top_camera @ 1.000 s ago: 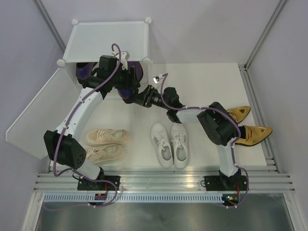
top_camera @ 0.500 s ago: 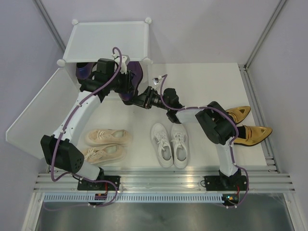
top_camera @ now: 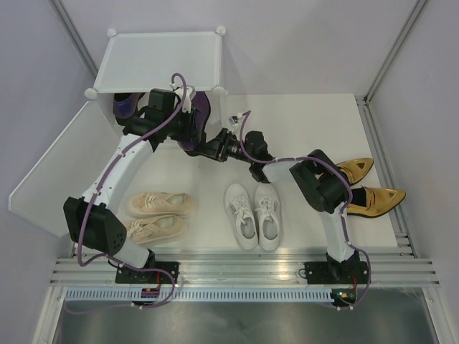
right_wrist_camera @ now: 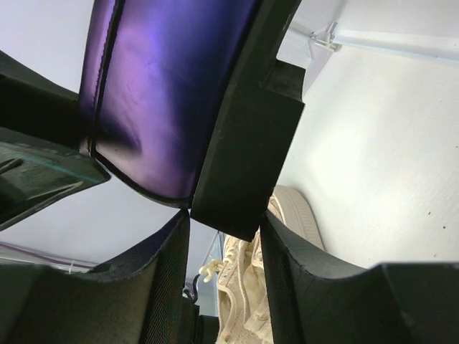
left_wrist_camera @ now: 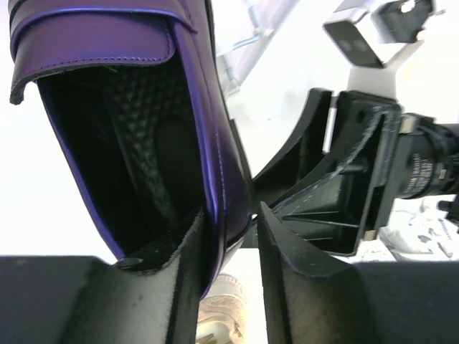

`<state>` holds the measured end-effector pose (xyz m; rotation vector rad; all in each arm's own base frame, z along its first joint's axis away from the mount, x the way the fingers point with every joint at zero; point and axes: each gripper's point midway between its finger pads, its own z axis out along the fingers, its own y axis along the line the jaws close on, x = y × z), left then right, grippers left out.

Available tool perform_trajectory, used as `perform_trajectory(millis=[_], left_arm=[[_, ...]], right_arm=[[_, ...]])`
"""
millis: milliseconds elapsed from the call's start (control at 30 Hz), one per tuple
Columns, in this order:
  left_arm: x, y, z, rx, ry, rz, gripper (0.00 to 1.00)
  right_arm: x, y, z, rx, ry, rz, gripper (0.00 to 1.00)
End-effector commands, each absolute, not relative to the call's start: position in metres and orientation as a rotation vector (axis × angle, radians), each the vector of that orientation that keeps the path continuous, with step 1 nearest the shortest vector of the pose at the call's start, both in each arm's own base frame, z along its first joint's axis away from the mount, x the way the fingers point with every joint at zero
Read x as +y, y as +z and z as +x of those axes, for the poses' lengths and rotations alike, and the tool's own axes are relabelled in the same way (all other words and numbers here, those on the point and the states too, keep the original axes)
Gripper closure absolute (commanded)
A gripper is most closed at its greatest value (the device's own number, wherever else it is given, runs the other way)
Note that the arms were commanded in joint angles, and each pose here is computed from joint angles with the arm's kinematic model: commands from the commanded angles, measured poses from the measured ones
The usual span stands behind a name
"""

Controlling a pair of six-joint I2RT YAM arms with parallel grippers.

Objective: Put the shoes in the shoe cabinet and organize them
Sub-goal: Place the shoe in the shoe cabinet.

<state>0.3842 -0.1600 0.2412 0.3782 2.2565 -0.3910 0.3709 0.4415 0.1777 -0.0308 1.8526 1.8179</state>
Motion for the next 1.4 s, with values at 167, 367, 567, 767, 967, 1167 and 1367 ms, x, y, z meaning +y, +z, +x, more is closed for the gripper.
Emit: perform_trajectory(millis=[167,367,567,767,967,1167,1367], left_arm=[[-0.157,0.210,0.370,2.388,-0.328,0.437,0.86],[-0.153,0.208,0.378,2.403,-0.289,0.416,0.98],[-0.145,0.222,0.393,2.373,-0.201,0.399,0.98],[-0.140,0.237,0.404,2.327,-0.143,0.457,0.98],[-0.118,0.234,0.412,2.322,-0.003,0.490,0.98],[-0.100,0.240,0.424,2.315,0.005,0.449,0.98],[-0.095,0.257,0.433,2.279,-0.033,0.408,0.98]], right_arm=[[0.432,0.252,0.399,1.561,1.858,-0.033,0.52],[0.434,0.253,0.398,1.563,1.867,-0.050,0.45],[0.434,0.250,0.397,1.573,1.875,-0.052,0.38],[0.429,0.249,0.389,1.586,1.872,-0.075,0.37],[0.423,0.254,0.371,1.599,1.887,-0.145,0.34],[0.418,0.247,0.358,1.661,1.835,-0.212,0.33],[0.410,0.238,0.349,1.723,1.751,-0.264,0.30]])
